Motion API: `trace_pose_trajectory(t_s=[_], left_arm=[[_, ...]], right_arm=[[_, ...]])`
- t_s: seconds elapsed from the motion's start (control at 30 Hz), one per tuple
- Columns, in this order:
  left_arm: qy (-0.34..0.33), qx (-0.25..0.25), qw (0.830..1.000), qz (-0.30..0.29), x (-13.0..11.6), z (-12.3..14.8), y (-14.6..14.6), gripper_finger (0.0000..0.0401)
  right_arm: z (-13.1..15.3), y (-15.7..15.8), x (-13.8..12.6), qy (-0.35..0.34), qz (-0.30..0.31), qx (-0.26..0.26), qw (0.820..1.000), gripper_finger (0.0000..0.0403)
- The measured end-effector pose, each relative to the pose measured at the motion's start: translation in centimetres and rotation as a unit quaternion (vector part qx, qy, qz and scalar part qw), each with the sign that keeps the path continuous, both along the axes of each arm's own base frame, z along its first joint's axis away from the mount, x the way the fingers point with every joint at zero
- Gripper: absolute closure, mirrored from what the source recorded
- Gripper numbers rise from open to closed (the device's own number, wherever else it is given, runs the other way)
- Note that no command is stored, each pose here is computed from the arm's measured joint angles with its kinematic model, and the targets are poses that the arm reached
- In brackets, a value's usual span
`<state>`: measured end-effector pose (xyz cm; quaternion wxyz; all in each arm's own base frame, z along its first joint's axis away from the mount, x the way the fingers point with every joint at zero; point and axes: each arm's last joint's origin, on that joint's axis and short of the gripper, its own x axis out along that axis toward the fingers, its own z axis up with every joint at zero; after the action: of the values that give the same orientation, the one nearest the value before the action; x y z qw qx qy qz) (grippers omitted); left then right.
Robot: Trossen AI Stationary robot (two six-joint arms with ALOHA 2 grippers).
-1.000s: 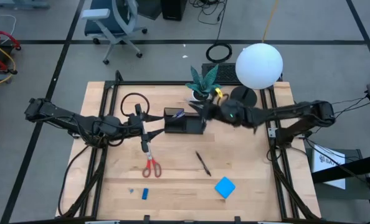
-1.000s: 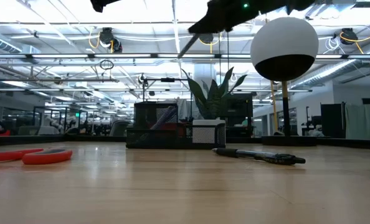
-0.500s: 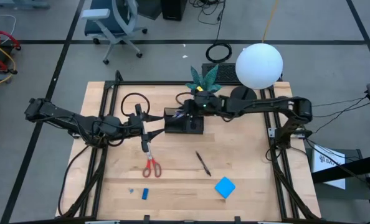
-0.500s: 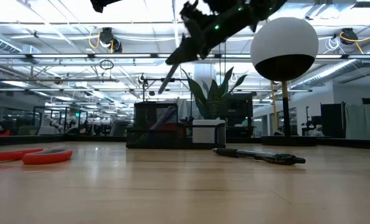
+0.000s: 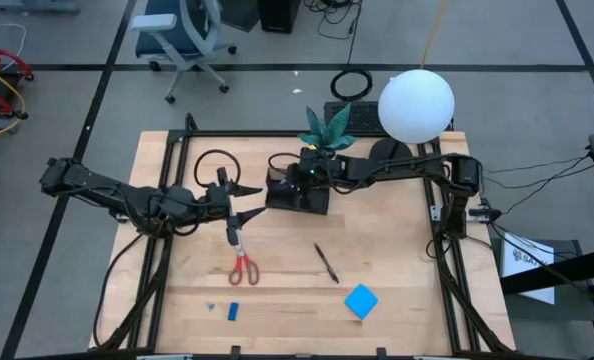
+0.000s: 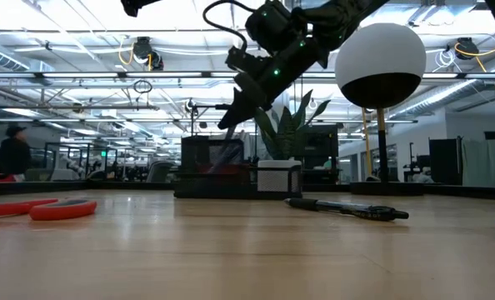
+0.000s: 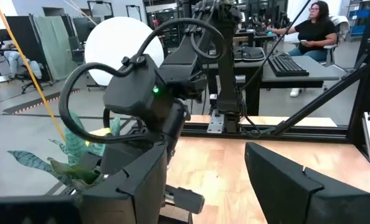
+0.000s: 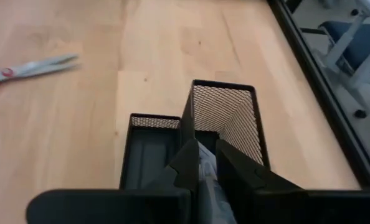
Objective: Pick and place office supplies into organizer
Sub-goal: Put the gray marker into the black desk organizer, then put the black pen into the black desk organizer
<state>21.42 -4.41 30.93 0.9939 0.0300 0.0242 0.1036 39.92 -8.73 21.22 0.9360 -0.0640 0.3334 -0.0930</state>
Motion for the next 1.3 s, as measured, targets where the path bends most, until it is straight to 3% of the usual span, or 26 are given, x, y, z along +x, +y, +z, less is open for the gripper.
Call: trace_pose_trajectory(t_s=[0.07, 0.27, 0.43, 0.83, 1.3], left_arm=[[0.0, -0.001, 1.0, 0.0, 0.0, 0.0, 0.0, 0.0178], [0.0, 0.0, 1.0, 0.0, 0.0, 0.0, 0.0, 0.0178], [0.007, 0.001, 1.0, 0.0, 0.0, -0.1, 0.0, 0.0178], [0.015, 0.003, 1.0, -0.015, -0.1, -0.3, -0.5, 0.0178], [0.022, 0.005, 0.999, -0.036, -0.3, -0.4, -1.4, 0.0178]], right_arm=[[0.0, 0.0, 0.0, -0.001, 0.002, -0.007, 1.0, 0.0361], [0.6, 0.4, 0.2, -0.017, -0.002, -0.023, 1.0, 0.0275], [1.3, 1.1, -0.1, -0.01, -0.015, -0.064, 0.998, 0.0244], [6.4, 5.9, -2.0, -0.056, 0.036, -0.071, 0.995, 0.0254], [6.3, 11.9, -3.3, -0.015, 0.093, -0.025, 0.995, 0.0256]])
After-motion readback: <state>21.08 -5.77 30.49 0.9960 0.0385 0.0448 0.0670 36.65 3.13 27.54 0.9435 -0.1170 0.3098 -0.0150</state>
